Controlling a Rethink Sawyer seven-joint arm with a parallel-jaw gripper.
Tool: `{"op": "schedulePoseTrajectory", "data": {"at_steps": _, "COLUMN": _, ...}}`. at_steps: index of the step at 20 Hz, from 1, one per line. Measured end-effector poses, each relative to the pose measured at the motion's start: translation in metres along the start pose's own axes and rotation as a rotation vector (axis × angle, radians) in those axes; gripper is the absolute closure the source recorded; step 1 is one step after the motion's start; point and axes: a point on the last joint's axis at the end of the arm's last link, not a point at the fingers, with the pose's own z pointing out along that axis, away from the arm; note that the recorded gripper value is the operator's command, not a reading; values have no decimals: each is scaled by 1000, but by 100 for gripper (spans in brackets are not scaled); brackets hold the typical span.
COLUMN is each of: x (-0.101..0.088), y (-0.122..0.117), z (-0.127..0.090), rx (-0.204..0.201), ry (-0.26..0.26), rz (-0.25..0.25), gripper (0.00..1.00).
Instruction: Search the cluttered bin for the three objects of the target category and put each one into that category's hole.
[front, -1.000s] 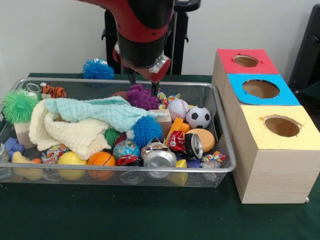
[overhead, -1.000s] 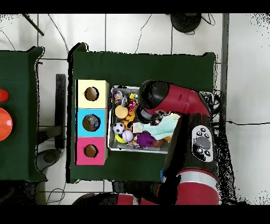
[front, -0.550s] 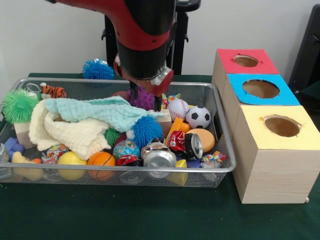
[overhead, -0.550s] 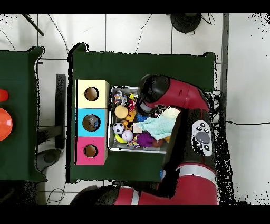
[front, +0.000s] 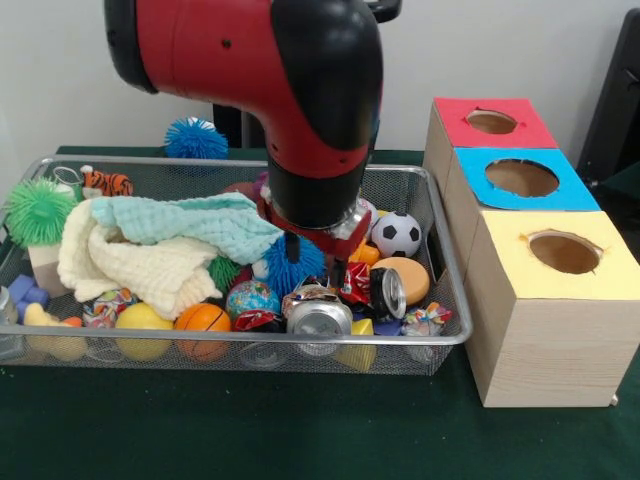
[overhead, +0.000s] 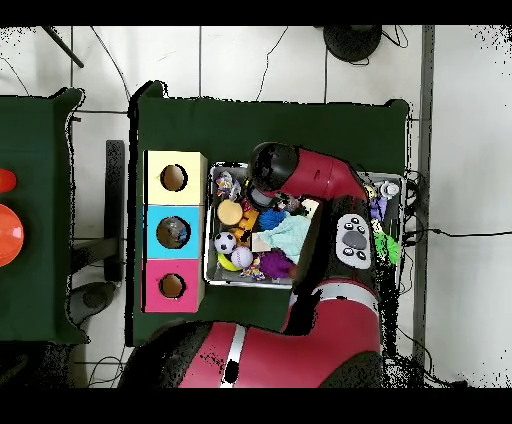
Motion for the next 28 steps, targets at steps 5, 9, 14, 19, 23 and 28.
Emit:
{"op": "schedulePoseTrajectory", "data": {"at_steps": 5, "x": 1, "y": 14, "z": 8, "rx": 0, "ry": -2, "rz": -15, "gripper": 0}}
{"op": "schedulePoseTrajectory", "data": {"at_steps": 9, "x": 5, "y": 33, "z": 4, "rx": -8, "ry": -14, "rz": -31, "gripper": 0}}
{"op": "schedulePoseTrajectory", "data": {"at_steps": 14, "x": 17, "y": 60, "z": 3, "rx": -19, "ry": -18, "rz": -52, "gripper": 0}}
{"op": "schedulePoseTrajectory", "data": {"at_steps": 19, "x": 24, "y": 77, "z": 6, "rx": -33, "ry": -15, "rz": -56, "gripper": 0}}
{"op": "schedulePoseTrajectory", "data": {"at_steps": 23, "x": 23, "y": 80, "z": 9, "rx": -39, "ry": -11, "rz": -52, "gripper": 0}}
{"op": "schedulePoseTrajectory", "data": {"at_steps": 28, "x": 12, "y": 78, "z": 17, "rx": -29, "ry": -45, "rz": -49, "gripper": 0}}
